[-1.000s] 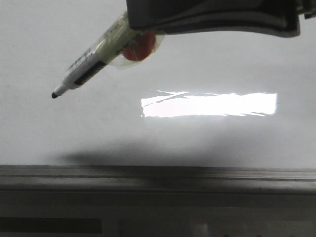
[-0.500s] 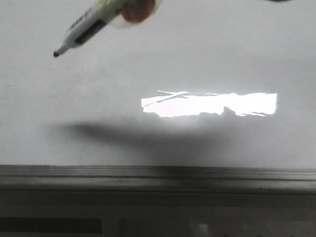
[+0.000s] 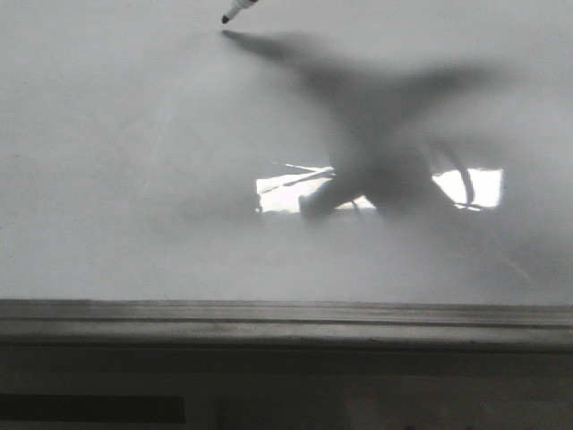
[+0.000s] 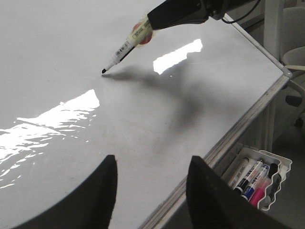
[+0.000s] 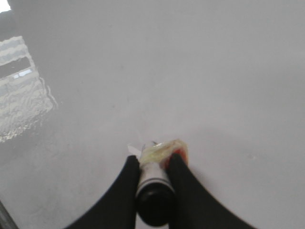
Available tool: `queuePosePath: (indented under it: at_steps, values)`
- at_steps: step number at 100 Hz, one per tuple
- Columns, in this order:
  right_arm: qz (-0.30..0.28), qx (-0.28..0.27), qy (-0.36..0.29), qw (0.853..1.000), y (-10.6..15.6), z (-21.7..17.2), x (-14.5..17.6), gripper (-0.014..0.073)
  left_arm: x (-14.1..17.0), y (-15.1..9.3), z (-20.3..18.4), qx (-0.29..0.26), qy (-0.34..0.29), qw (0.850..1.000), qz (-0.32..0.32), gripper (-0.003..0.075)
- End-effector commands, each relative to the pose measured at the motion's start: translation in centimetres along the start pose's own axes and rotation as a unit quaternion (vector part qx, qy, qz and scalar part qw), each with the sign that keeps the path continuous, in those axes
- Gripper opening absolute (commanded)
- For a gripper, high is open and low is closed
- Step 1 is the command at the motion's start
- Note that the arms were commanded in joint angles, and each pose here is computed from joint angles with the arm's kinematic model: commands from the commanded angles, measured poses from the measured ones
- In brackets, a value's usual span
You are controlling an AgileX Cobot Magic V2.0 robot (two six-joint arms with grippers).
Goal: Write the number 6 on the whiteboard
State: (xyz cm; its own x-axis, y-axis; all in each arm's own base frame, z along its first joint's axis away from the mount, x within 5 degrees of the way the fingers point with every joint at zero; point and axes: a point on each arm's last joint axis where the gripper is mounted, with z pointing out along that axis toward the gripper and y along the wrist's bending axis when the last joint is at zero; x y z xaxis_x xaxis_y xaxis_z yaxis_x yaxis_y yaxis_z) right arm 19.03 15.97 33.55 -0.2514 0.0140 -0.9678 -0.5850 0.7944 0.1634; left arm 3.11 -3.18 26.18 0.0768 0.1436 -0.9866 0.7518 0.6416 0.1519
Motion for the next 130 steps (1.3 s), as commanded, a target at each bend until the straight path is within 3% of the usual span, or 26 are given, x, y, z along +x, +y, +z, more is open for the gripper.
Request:
queuePosePath:
  at_steps: [1, 17, 23, 49, 98, 130]
  values:
    - [-0.015, 0.005, -0.011, 1.0, -0.2, 0.4, -1.0, -0.0062, -1.6, 0.1, -0.2, 0.002, -0.051, 0.999, -0.003, 0.0279]
    - [-0.018, -0.049, 0.118, 0.992, 1.1, 2.1, 2.6, -0.0062, -1.6, 0.1, -0.2, 0.002, -0.051, 0.999, -0.003, 0.0238]
    - [-0.02, -0.059, 0.136, 0.989, 1.4, 1.9, 3.4, -0.0062, -1.6, 0.1, -0.2, 0.002, -0.051, 0.999, -0.003, 0.0224]
    - [-0.034, -0.056, 0.075, 0.995, 1.1, -0.9, 1.1, -0.0062, -1.6, 0.1, -0.2, 0.002, -0.051, 0.999, -0.003, 0.0166]
    - [-0.054, -0.066, 0.062, 0.994, 2.2, 1.8, -0.6, -0.0062, -1.6, 0.1, -0.2, 0.003, -0.051, 0.999, -0.005, 0.0132]
    - [-0.071, -0.154, 0.106, 0.98, 5.3, -0.5, -0.1, -0.0062, -1.9, 0.0, -0.2, 0.01, -0.068, 0.997, -0.029, 0.0132]
